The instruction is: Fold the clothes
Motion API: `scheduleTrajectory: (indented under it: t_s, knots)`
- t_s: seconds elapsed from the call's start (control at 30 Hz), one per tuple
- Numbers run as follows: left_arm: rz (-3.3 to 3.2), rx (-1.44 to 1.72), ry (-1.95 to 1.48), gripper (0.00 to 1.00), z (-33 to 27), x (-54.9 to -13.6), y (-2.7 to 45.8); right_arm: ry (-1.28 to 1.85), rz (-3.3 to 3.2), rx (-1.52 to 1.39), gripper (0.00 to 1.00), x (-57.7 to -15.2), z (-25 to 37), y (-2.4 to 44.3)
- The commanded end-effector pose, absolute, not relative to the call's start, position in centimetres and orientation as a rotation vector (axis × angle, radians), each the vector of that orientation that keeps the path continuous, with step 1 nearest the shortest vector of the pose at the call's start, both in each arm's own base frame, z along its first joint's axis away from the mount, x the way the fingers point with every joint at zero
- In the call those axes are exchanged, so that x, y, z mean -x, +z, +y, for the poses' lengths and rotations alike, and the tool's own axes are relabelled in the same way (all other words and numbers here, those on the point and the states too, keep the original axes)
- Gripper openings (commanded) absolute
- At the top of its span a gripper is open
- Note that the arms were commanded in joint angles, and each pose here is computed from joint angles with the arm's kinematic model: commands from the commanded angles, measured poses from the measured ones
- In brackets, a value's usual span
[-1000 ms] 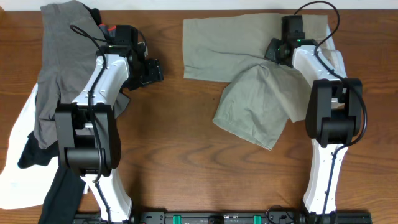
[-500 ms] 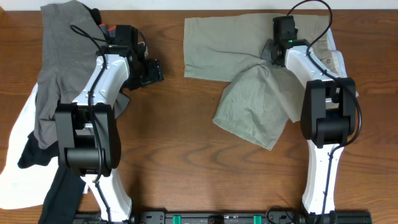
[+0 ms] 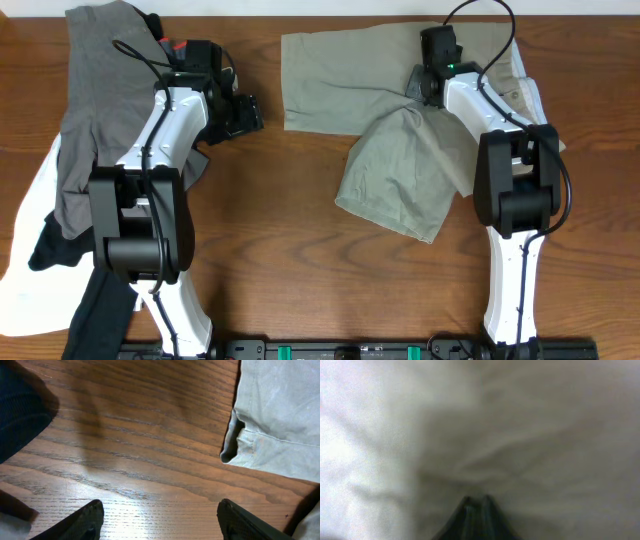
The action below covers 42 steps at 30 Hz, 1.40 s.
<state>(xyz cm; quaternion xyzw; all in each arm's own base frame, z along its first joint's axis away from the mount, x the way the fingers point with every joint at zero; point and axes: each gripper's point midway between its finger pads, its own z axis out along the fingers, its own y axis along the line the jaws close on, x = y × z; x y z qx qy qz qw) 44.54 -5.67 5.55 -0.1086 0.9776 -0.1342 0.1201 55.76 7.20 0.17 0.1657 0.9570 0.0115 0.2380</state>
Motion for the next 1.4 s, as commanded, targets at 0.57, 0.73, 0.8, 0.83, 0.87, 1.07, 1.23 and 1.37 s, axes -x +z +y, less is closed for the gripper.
scheduleTrajectory:
  t_s: [0.57,0.73,0.8,0.83,0.87,1.07,1.23,1.37]
  knots:
    - [2.821,-0.721,-0.624,0.79,-15.9,-34.3,11.8,0.067,2.814,-0.287,0.99,-47.8,3.2,16.7]
    - [2.738,-0.902,-0.696,0.83,-20.4,-33.4,9.2,0.046,2.849,-0.316,0.92,-47.0,1.9,15.9]
    - [2.727,-0.948,-0.747,0.83,-22.0,-32.7,8.8,0.047,2.837,-0.334,0.92,-47.3,1.4,16.0]
    - [2.727,-0.957,-0.765,0.84,-22.7,-32.5,8.6,0.048,2.829,-0.350,0.92,-47.4,1.0,16.1]
    - [2.733,-0.962,-0.771,0.84,-23.2,-32.3,8.2,0.053,2.823,-0.362,0.93,-47.5,0.6,16.1]
    - [2.718,-1.076,-0.785,0.89,-26.6,-31.2,5.6,0.091,2.816,-0.410,0.93,-47.6,-0.8,16.1]
    - [2.741,-0.980,-0.709,0.89,-27.8,-32.6,3.8,0.089,2.820,-0.411,0.94,-47.5,-0.9,16.1]
    - [2.785,-0.859,-0.664,0.64,-27.1,-33.5,3.6,0.086,2.821,-0.396,0.93,-47.5,-1.0,16.1]
